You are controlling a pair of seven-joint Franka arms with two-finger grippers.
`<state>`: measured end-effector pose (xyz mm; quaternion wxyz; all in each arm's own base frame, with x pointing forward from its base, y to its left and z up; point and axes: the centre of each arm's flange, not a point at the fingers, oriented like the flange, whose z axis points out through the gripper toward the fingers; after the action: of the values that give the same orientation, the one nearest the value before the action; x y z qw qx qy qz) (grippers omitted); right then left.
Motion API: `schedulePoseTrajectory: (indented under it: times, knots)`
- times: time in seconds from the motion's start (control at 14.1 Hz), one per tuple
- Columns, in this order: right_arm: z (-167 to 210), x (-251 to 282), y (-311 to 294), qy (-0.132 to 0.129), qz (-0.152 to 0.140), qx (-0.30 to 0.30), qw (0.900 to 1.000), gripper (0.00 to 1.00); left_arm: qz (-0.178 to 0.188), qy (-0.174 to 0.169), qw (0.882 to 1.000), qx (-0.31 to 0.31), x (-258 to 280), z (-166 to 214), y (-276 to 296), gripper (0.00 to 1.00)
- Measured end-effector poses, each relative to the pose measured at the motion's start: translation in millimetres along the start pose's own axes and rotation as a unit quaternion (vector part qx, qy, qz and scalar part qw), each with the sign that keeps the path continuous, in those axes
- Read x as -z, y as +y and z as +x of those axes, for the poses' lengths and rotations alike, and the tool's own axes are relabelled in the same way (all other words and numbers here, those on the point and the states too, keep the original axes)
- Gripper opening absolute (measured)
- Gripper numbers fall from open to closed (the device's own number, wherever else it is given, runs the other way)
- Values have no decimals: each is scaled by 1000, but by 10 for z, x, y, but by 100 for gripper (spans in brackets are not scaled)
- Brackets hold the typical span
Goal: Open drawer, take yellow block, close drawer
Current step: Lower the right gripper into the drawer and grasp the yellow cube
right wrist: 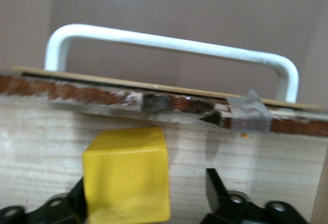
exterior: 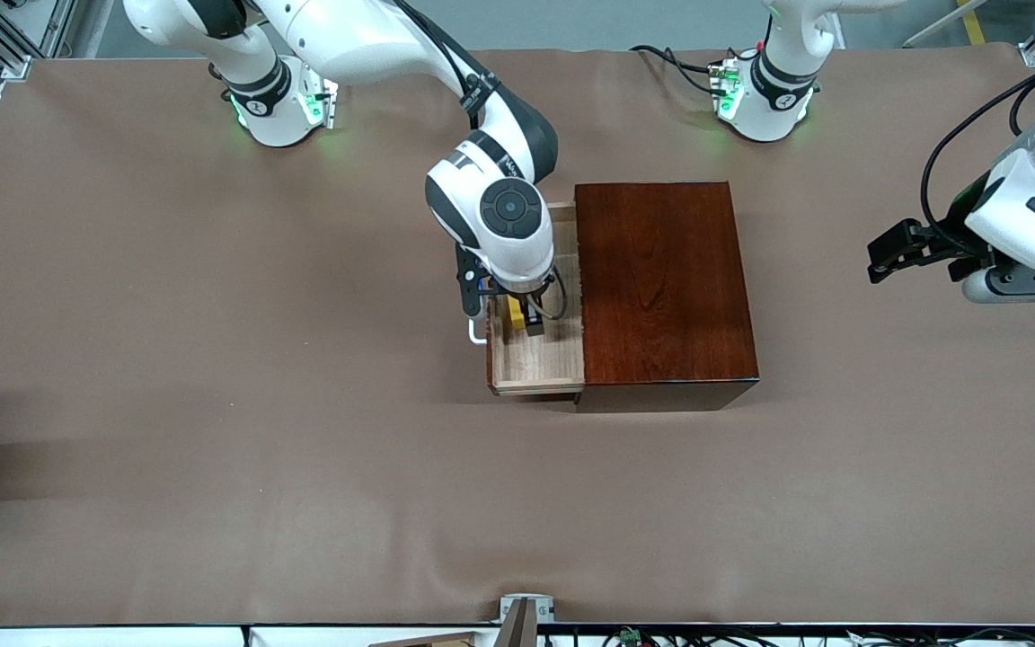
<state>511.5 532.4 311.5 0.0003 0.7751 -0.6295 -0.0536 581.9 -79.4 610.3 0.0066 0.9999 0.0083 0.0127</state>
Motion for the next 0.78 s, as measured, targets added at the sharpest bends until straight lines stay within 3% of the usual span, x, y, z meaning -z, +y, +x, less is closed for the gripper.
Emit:
schedulePoseTrajectory:
  times: [0.14,0.21,0.78]
  knots:
    - [11,57,-11,-1,3,19,1000,62,0,0,1000,0,0,0,1,100]
    - [21,94,-19,-2,5,20,1000,56,0,0,1000,0,0,0,3,100]
    - [69,584,-143,-20,37,19,999,56,0,0,1000,-2,0,-3,17,100]
